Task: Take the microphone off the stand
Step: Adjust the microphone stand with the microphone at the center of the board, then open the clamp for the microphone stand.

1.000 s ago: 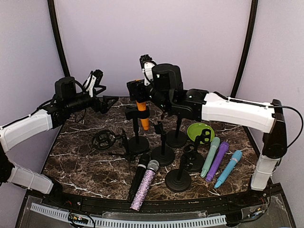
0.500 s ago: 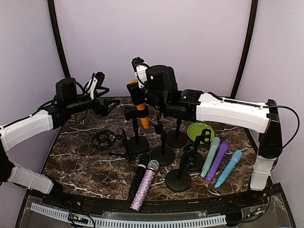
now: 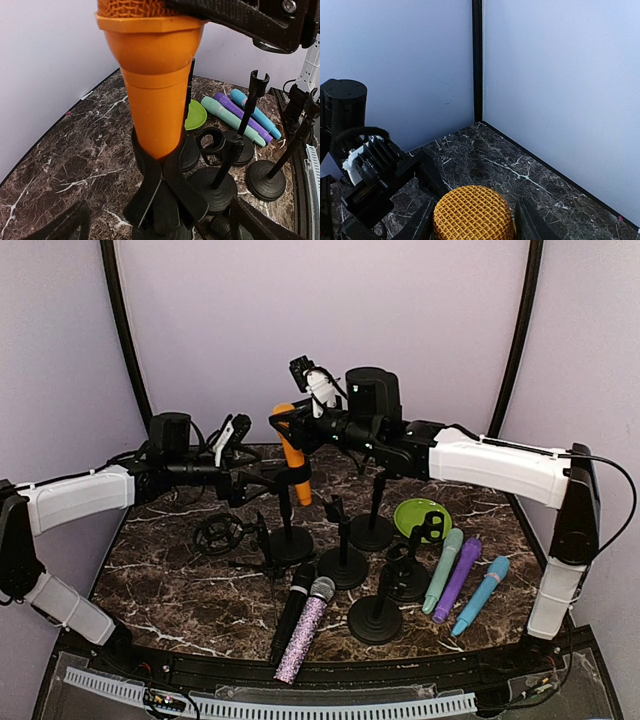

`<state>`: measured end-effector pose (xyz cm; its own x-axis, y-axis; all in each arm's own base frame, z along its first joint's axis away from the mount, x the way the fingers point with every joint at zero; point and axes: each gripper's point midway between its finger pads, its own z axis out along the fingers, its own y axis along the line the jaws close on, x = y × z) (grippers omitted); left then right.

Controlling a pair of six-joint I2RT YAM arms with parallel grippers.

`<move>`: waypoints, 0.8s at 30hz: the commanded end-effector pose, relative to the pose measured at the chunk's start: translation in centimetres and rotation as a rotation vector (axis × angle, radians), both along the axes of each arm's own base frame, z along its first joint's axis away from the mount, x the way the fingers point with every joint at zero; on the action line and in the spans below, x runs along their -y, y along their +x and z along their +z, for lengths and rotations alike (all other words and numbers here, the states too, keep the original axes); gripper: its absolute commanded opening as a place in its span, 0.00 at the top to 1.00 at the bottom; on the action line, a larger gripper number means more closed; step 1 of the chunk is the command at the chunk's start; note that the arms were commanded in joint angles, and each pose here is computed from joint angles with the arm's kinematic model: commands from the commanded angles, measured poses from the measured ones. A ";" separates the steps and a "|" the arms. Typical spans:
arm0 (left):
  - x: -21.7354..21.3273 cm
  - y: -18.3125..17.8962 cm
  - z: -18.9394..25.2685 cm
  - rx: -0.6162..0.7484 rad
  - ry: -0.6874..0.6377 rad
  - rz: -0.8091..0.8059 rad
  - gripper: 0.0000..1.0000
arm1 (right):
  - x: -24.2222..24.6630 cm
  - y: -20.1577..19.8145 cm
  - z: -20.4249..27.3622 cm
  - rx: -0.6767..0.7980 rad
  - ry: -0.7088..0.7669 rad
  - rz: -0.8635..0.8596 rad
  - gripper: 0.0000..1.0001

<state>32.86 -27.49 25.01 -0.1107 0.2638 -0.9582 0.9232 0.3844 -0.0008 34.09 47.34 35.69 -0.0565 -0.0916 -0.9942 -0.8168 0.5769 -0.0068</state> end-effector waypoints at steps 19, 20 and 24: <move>1.8 1.1 -0.6 0.001 0.064 0.116 0.05 | 0.6 -0.4 1.2 0.043 0.036 0.014 0.72; 1.8 1.1 -0.6 0.000 0.063 0.118 0.06 | 0.6 -0.3 1.2 0.042 0.035 0.012 0.72; 1.9 0.8 -0.8 -0.006 0.067 0.101 0.15 | 0.7 -0.2 1.3 0.046 0.040 0.005 0.73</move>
<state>33.64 -29.06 23.38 -0.1568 0.3252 -0.9326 0.8775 0.4792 0.0196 33.91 47.34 35.65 -0.0315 -0.0846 -0.9959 -0.8324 0.5538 -0.0207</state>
